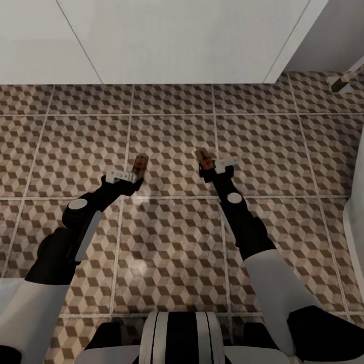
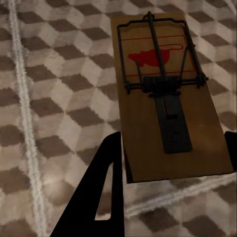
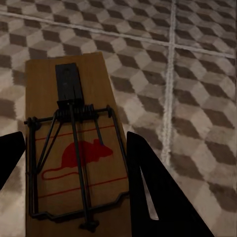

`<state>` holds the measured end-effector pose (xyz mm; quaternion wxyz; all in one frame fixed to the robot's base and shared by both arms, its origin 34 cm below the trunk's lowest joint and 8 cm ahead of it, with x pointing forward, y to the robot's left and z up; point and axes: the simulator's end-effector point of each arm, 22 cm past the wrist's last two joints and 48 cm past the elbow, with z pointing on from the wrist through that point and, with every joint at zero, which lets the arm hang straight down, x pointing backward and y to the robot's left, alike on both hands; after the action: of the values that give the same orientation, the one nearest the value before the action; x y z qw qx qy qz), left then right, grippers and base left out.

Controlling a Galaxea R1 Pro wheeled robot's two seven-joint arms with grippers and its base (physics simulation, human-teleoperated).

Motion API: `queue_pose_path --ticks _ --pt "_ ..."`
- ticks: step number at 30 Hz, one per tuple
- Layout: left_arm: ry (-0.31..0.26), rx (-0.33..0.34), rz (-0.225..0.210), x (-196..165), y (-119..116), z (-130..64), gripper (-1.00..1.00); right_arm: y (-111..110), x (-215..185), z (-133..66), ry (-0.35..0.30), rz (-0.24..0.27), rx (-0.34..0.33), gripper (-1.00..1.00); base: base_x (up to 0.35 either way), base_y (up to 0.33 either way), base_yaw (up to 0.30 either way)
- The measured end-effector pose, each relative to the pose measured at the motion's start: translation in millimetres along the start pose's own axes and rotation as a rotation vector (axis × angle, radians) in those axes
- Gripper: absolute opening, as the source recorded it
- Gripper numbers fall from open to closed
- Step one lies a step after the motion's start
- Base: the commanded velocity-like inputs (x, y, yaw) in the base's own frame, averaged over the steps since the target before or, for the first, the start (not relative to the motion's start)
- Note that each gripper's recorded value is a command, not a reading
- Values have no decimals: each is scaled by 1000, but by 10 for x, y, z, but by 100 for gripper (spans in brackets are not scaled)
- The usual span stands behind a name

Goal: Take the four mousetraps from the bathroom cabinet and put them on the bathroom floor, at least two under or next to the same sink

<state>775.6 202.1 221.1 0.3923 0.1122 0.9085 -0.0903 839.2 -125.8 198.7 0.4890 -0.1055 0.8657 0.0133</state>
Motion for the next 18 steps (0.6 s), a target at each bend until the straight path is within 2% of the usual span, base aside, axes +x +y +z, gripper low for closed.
queue_pose_path --ticks 1,2,3,10,18 --pt "-15 2 3 -62 -15 -27 -100 34 -108 -7 -26 -6 -7 -100 0 0 0" --pt "-32 4 7 -132 -32 -64 -100 111 -350 -35 -80 -20 -21 -100 0 0 0" --pt "-32 4 8 -133 -30 -69 -100 127 -407 -45 -93 -22 -24 -100 0 0 0" --pt "1 -7 18 4 60 -74 -100 150 -467 -76 -109 -27 -29 -100 0 0 0" --pt "9 -9 19 41 74 -76 -100 116 -525 -106 -124 -28 -23 -100 0 0 0"
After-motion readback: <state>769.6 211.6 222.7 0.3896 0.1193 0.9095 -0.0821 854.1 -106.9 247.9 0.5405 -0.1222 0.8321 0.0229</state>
